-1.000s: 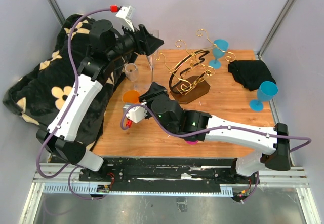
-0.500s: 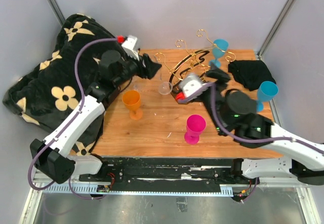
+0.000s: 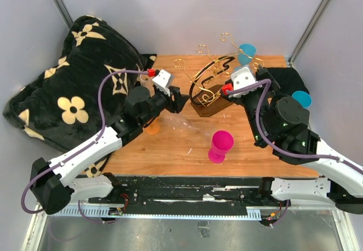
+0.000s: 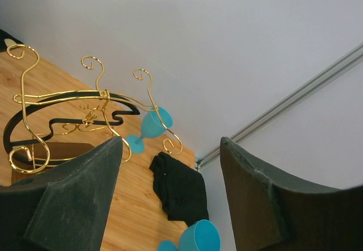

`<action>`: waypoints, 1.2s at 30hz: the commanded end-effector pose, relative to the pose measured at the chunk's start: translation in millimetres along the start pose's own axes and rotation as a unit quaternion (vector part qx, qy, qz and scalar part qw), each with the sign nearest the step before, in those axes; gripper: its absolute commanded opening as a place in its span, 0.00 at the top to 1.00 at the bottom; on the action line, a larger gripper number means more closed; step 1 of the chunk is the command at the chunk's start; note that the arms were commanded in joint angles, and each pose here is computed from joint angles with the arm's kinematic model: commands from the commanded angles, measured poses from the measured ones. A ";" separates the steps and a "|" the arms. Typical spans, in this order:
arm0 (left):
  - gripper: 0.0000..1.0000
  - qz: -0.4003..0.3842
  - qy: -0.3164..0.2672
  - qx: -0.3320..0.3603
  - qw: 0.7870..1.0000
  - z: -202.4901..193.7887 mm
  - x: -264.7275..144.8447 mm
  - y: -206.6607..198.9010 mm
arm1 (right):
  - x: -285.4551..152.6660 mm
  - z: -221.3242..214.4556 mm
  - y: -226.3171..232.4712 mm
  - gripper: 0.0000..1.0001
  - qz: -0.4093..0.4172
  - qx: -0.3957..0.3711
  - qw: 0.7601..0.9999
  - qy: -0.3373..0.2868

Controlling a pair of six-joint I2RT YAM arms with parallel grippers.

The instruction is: Take the wine glass off the wine glass rack

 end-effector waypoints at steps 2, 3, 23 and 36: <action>0.41 0.031 -0.016 0.019 0.999 -9.7 1.5 4.1 | 0.2 -7.3 -3.5 0.30 -0.012 0.044 0.999 0.020; 0.41 0.032 -0.015 0.019 0.999 -12.4 1.8 5.1 | 1.1 -7.3 -1.4 0.30 -0.008 0.043 0.999 0.022; 0.30 0.303 -0.177 -0.169 0.921 90.9 -83.2 91.8 | -28.2 -50.5 211.9 0.12 0.554 0.013 0.806 0.207; 0.24 0.322 -0.218 -0.189 0.902 107.4 -119.2 95.9 | -35.9 -73.9 326.7 0.08 0.612 -0.164 0.760 0.145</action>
Point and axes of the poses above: each gripper's point midway between its finger pads, its own x axis out along the fingers, its own y axis along the line the jaws close on, z = x × y, the point moved 7 cm from there along -x, back along the fingers, and after that the axes turned 12 degrees about -x, right-handed, at the moved point
